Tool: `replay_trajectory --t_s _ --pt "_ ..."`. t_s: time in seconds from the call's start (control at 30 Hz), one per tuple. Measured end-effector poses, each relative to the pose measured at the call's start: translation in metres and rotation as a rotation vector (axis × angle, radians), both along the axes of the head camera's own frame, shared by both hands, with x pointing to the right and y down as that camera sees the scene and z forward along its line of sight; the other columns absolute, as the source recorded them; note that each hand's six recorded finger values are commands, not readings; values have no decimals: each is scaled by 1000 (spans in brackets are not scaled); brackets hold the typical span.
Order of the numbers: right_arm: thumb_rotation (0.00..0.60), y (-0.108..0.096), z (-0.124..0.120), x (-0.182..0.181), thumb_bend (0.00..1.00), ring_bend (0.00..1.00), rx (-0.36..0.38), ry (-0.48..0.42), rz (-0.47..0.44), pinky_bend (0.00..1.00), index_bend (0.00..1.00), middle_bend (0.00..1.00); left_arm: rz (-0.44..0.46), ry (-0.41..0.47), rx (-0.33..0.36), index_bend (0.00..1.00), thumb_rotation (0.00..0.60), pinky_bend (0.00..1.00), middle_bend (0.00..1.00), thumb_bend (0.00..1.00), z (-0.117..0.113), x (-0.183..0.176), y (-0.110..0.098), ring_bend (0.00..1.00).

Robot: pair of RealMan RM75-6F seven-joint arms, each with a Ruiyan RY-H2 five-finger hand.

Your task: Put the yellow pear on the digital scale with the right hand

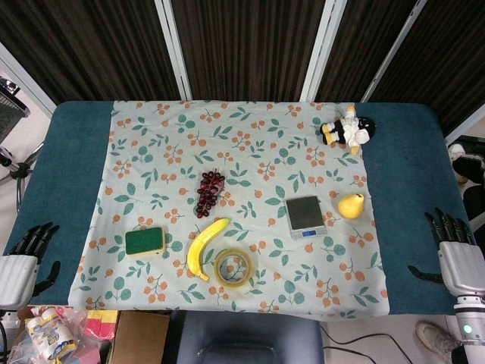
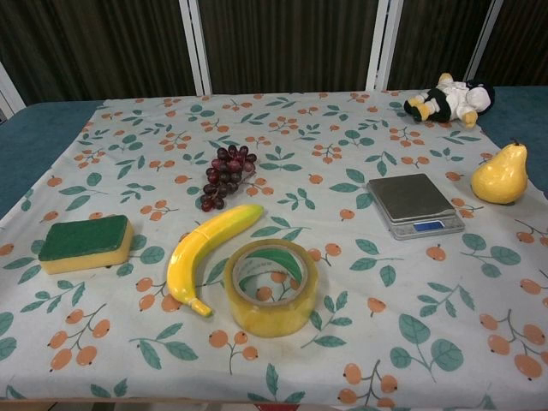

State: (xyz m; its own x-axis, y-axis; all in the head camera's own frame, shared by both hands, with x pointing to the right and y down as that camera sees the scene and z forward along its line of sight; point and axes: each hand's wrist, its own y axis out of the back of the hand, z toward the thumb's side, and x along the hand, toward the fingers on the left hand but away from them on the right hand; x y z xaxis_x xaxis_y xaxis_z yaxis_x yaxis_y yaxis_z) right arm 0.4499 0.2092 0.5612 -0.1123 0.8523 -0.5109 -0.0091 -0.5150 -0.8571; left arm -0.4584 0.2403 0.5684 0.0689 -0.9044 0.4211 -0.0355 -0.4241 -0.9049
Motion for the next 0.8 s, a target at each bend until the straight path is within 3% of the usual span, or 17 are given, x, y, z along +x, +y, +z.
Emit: replay_trajectory --t_s 0.47,0.8 --pt "600 -17 12 -5 157 0 10 -25 -11 134 9 35 -3 -2 -9 121 600 365 94 437 1 -1 -2 103" --pt "600 -65 57 -30 169 189 10 -71 -89 286 158 235 7 8 10 132 600 365 94 437 -5 2 0 103"
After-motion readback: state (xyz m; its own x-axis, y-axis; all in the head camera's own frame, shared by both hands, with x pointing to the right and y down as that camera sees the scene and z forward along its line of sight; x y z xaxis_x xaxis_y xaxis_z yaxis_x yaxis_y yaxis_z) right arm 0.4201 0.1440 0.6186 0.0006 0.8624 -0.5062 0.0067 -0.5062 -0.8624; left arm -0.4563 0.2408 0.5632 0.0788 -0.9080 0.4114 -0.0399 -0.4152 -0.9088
